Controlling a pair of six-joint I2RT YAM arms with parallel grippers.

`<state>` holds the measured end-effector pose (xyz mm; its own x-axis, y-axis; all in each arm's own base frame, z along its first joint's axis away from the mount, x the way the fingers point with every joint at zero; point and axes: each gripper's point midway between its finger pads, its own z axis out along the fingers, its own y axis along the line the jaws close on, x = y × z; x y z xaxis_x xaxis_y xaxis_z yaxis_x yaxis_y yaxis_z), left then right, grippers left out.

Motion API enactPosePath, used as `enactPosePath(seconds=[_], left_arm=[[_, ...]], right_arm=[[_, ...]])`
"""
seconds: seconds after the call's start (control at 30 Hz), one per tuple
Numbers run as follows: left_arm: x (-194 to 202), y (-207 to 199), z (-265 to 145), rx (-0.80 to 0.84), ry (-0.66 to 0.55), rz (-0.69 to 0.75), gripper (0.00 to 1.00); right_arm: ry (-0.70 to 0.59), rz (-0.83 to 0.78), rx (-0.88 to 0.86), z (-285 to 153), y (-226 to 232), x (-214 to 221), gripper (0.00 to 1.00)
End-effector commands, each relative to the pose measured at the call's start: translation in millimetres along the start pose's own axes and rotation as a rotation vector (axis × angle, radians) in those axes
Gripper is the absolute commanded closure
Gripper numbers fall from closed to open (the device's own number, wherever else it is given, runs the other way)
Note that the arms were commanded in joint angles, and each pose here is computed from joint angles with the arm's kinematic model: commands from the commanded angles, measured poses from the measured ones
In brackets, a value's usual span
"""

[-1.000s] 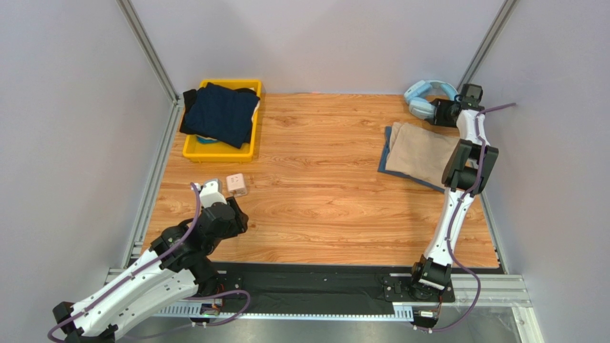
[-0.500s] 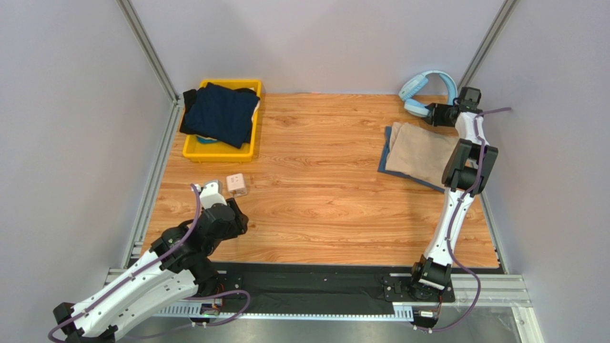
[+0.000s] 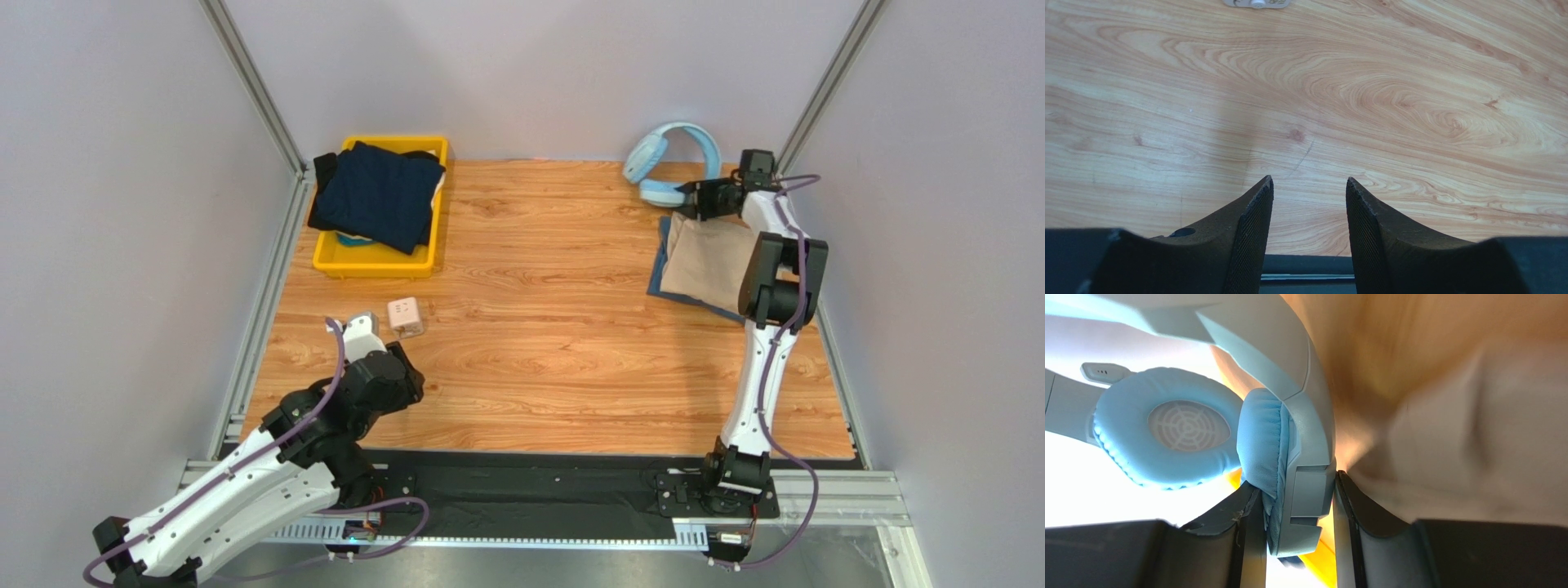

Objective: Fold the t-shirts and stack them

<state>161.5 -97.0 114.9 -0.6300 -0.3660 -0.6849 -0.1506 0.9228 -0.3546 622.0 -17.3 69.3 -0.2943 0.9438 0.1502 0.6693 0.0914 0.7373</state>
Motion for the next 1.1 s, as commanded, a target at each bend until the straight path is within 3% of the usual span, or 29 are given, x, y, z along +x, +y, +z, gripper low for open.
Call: enactPosePath(seconds=[0.0, 0.17, 0.2, 0.43, 0.6, 0.87, 1.07], left_arm=[[-15.7, 21.3, -13.6, -0.11, -0.053, -0.07, 0.44], [-26.8, 45.4, -24.4, -0.186, -0.127, -0.129, 0.43], [-26.8, 48.5, -25.3, -0.191, -0.134, -0.136, 0.42], [-30.1, 70.7, -34.0, -0.273, -0.171, -0.168, 0.41], [-49.1, 86.3, -47.9, -0.344, -0.261, -0.207, 0.4], [-91.2, 95.5, -75.2, -0.428, -0.402, -0.177, 0.39], [-107.9, 94.7, -85.5, -0.429, -0.464, -0.199, 0.39]], right_arm=[[0.15, -0.214, -0.155, -40.8, 57.8, 101.2, 1.0], [0.268, -0.312, -0.122, -42.4, 34.7, 167.1, 1.0], [0.332, -0.348, -0.122, -40.9, 30.1, 199.8, 1.0], [0.459, -0.476, -0.134, -66.4, 18.0, 263.4, 1.0], [0.535, -0.569, -0.129, -92.0, 5.0, 299.9, 1.0], [0.617, -0.937, -0.046, -113.1, -40.4, 347.9, 1.0], [0.715, -1.133, 0.017, -126.5, -82.3, 410.8, 1.0]])
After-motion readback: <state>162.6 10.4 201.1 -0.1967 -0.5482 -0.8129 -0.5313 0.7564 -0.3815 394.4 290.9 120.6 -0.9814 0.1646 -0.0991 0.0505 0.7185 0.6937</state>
